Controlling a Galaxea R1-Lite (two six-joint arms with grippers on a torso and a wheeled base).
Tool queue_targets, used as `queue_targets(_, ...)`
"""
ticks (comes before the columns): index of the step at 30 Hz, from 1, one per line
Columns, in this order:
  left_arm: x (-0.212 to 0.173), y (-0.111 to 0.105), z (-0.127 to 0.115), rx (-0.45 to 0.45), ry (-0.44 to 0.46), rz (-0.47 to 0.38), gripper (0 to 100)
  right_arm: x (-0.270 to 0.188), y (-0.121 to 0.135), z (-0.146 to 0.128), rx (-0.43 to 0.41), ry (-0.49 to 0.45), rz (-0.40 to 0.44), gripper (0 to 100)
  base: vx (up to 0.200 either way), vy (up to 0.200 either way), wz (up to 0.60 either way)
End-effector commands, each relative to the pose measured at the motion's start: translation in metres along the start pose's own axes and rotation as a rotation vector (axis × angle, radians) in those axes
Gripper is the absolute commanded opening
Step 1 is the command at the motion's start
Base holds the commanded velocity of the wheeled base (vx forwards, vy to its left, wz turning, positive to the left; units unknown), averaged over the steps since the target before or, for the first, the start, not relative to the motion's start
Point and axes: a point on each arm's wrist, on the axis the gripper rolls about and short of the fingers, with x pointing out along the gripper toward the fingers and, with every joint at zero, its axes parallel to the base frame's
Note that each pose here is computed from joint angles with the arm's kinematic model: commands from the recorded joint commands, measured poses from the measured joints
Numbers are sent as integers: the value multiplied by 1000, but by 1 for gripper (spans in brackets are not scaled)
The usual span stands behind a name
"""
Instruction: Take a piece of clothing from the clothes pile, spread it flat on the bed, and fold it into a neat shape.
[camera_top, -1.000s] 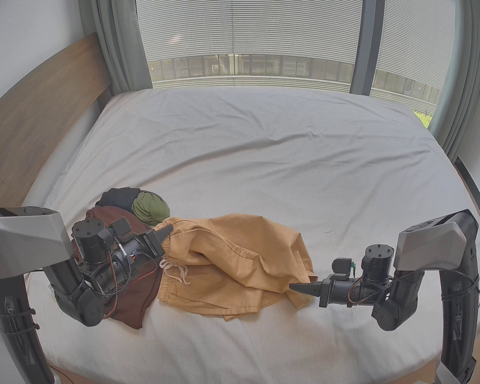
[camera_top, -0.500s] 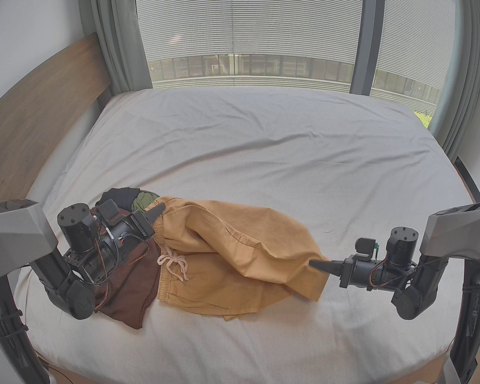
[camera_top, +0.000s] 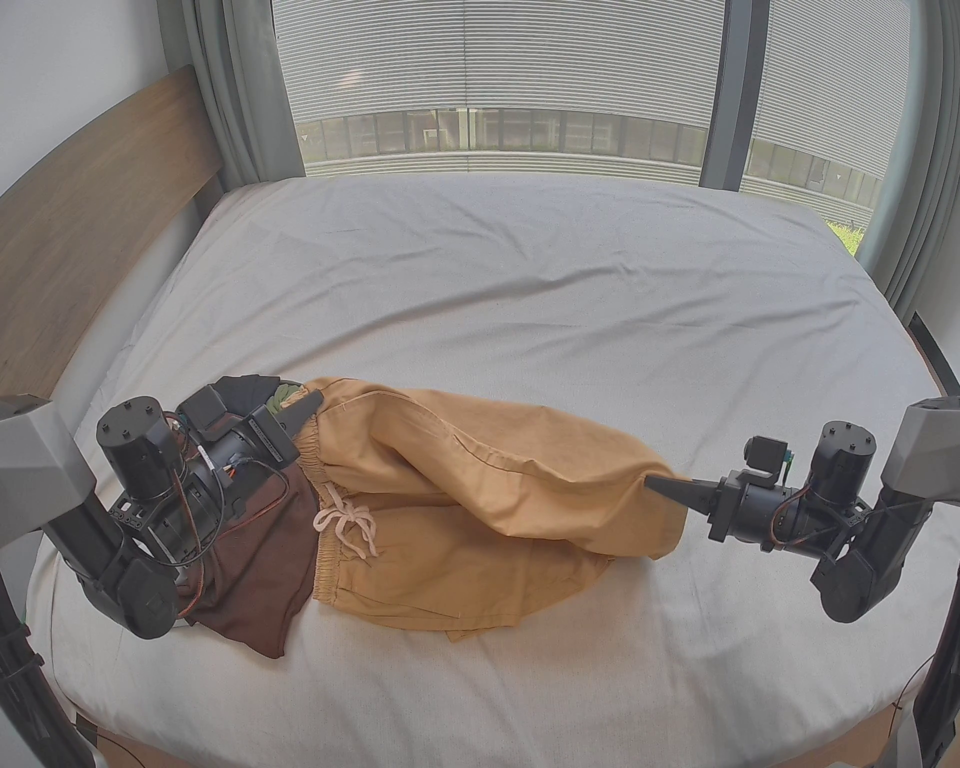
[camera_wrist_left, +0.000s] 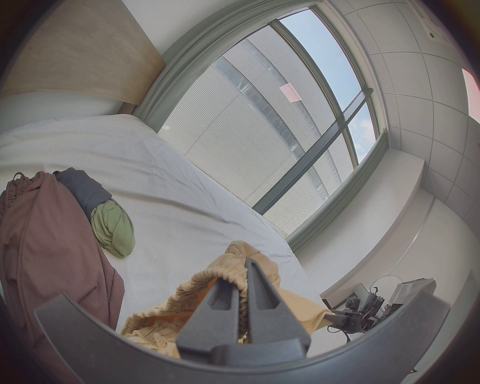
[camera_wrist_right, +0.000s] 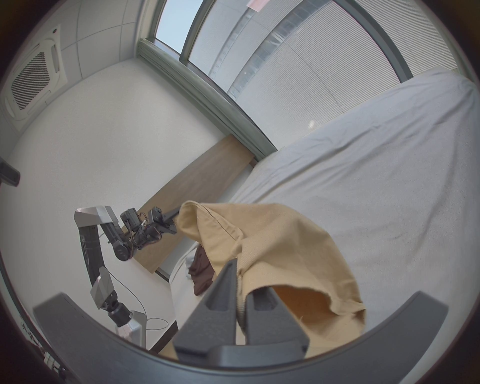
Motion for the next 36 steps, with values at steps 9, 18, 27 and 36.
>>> queue_targets(9,-5,-7,7,17,-22,-16,0,-9,19,27,-41,-76,30,0,0,0,0)
queue_targets(18,-9,-11,11,68,-27,-26,0,-11,25,37,-60,-105,43,0,0,0,0)
queue_targets(27,-14,-11,10,83,-18,-26,0,-23,30,54,-57,-161,36,0,0,0,0)
queue_targets(36,-15,-4,12,162,-17,-11,0,-28,28,62,-58,-185,25,0,0,0,0)
